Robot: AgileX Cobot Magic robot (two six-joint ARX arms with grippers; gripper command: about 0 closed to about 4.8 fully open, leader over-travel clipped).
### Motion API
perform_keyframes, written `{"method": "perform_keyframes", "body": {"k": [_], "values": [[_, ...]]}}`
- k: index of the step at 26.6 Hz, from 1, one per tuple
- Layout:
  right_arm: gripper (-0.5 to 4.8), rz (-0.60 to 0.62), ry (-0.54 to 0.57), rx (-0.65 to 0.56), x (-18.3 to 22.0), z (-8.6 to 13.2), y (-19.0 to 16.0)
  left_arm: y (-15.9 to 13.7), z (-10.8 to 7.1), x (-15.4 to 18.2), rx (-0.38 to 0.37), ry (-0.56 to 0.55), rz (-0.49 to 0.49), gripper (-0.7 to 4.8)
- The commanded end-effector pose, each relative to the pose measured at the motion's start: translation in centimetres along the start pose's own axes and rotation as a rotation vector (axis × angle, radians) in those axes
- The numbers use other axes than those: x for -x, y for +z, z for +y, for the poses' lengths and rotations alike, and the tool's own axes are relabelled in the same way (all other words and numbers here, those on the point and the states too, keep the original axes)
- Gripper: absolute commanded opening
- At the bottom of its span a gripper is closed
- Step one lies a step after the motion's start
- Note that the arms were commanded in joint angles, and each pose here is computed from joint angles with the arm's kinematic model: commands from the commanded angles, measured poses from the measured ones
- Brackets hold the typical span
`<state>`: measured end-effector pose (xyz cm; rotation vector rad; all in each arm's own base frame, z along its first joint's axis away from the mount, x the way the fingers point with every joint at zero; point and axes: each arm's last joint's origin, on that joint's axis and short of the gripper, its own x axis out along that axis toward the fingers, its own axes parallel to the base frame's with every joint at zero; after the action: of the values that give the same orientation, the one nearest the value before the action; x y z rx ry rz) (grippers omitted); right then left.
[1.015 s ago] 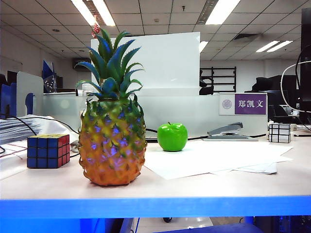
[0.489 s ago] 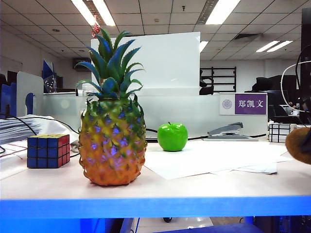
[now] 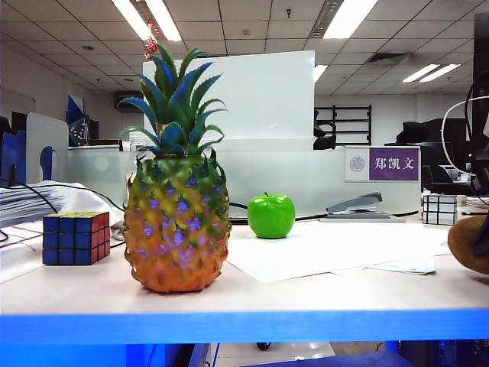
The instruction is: Arrange all the fruits from large to small from left to right in a row.
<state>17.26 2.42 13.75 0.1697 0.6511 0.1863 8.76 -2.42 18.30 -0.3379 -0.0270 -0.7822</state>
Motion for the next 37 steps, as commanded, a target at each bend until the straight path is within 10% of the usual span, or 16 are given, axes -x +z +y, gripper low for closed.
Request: {"method": "perform_keyframes", "body": {"k": [1,6,11,16,24,37], "values": [[-0.07,-0.014,0.005,-0.003,0.0,0.1,0.3,0.1,-0.1,0.0,-0.009,-0.001,-0.008,1.88],[0.13,-0.014,0.006,-0.003,0.0,0.1,0.3,0.1,-0.1,0.0,-0.009,-0.001,-0.008,1.88],[2.43,-0.015,0.004,-0.003,0.0,0.1,0.3,0.1,-0.1,0.0,-0.009,-0.001,-0.008,1.88],[2.55,-0.020,0.005,-0.002,0.0,0.1,0.3,0.1,-0.1,0.0,-0.009,-0.001,-0.008,1.88],[4.31,-0.065,0.009,0.003,0.0,0.1,0.8,0.1,-0.1,0.0,-0.009,-0.001,-0.008,1.88],[4.79,-0.254,0.079,0.068,0.5,1.1,5.1,0.0,0.0,0.0,-0.003,0.001,-0.001,1.88]]}}
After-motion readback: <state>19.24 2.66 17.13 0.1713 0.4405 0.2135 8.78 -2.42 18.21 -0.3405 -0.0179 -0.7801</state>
